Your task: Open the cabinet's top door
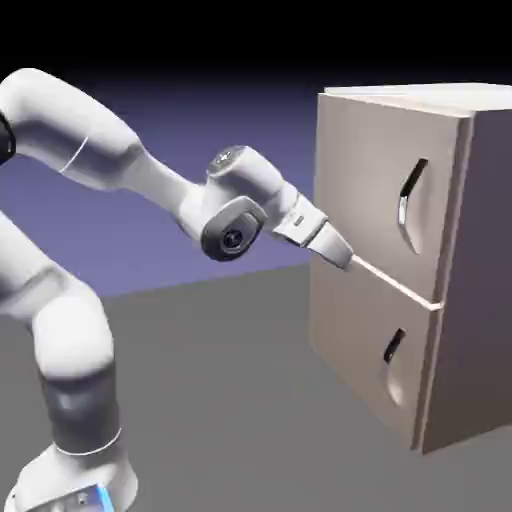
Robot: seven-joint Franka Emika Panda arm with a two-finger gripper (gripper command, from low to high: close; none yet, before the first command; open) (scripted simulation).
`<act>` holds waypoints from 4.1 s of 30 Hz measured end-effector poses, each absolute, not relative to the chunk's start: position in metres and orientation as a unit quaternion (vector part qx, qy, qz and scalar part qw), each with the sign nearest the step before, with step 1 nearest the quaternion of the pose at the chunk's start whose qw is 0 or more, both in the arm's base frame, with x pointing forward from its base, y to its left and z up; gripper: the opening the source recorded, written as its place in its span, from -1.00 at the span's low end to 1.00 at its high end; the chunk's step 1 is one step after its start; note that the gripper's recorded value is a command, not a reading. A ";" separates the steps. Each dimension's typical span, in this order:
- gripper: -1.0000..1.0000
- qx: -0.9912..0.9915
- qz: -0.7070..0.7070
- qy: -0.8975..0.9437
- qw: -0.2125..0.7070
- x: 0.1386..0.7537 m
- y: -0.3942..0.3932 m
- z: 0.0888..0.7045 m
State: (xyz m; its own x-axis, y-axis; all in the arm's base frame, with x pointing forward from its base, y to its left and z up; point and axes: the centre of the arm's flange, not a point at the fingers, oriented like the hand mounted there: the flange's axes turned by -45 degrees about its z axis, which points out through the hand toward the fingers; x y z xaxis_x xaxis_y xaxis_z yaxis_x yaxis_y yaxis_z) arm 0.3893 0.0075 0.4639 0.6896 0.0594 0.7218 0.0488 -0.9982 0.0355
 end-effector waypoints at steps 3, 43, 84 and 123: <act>0.00 0.913 0.405 0.037 0.008 0.389 0.014 0.477; 0.00 0.796 0.603 0.038 0.029 0.363 -0.015 0.546; -1.00 0.705 0.705 -0.052 0.053 0.380 -0.053 0.492; -1.00 0.674 0.675 -0.211 0.213 0.248 0.071 0.492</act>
